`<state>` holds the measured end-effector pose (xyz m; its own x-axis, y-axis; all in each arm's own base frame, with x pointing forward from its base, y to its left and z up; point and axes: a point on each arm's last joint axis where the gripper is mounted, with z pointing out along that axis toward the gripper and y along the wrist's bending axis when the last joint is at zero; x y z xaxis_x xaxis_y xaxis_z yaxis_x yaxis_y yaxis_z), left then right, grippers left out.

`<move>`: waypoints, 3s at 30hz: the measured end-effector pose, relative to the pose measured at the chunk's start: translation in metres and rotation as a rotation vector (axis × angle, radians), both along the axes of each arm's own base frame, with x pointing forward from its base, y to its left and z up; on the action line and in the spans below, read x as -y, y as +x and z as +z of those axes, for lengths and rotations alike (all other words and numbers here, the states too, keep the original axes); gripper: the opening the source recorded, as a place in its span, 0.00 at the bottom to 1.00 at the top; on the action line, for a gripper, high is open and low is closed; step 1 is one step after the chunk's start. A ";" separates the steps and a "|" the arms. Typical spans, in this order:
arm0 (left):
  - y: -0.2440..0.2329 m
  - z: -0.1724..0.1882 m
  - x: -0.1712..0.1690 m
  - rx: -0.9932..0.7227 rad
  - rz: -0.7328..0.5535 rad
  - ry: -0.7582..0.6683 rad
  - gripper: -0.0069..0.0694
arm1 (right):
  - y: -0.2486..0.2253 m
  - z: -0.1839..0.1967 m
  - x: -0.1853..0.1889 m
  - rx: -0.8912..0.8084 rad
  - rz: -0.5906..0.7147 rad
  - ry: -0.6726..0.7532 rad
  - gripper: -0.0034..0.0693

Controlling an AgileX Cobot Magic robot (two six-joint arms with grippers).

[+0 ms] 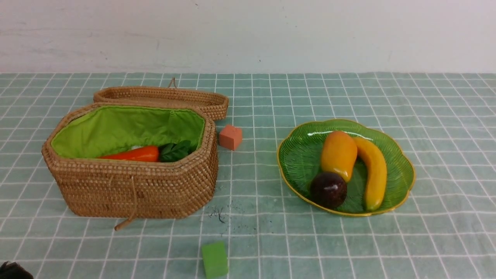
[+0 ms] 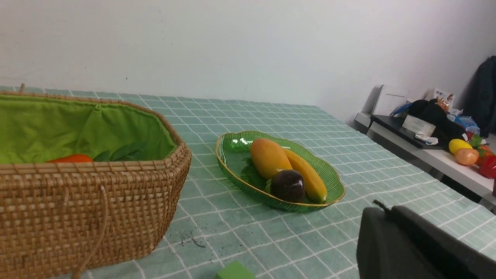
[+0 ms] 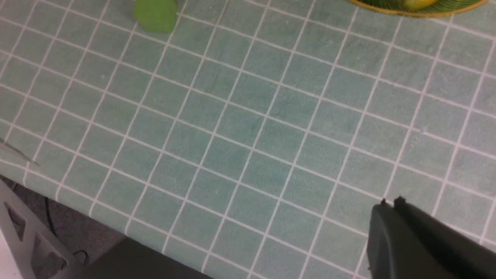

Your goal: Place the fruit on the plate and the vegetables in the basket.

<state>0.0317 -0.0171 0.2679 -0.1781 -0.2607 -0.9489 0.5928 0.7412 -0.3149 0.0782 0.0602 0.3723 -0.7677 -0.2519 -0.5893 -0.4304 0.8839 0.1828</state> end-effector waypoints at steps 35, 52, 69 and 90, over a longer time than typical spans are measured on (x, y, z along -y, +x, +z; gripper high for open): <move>0.003 -0.022 -0.005 -0.176 0.066 0.135 0.15 | -0.027 -0.199 0.057 0.608 -0.523 0.083 0.02; 0.003 -0.022 -0.005 -0.175 0.066 0.135 0.16 | -0.027 -0.199 0.056 0.603 -0.529 0.110 0.03; 0.018 -0.044 -0.008 0.037 0.467 0.121 0.07 | -0.027 -0.199 0.056 0.603 -0.529 0.110 0.05; 0.021 -0.098 -0.014 -0.318 0.604 0.096 0.07 | -0.027 -0.199 0.056 0.603 -0.529 0.110 0.07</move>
<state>0.0523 -0.0035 0.1697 -0.3015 -0.3190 -0.8985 -0.0430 0.9460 -0.3214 0.0517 0.0046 0.1736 -0.3112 0.1395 -0.9401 -0.0121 0.9885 0.1507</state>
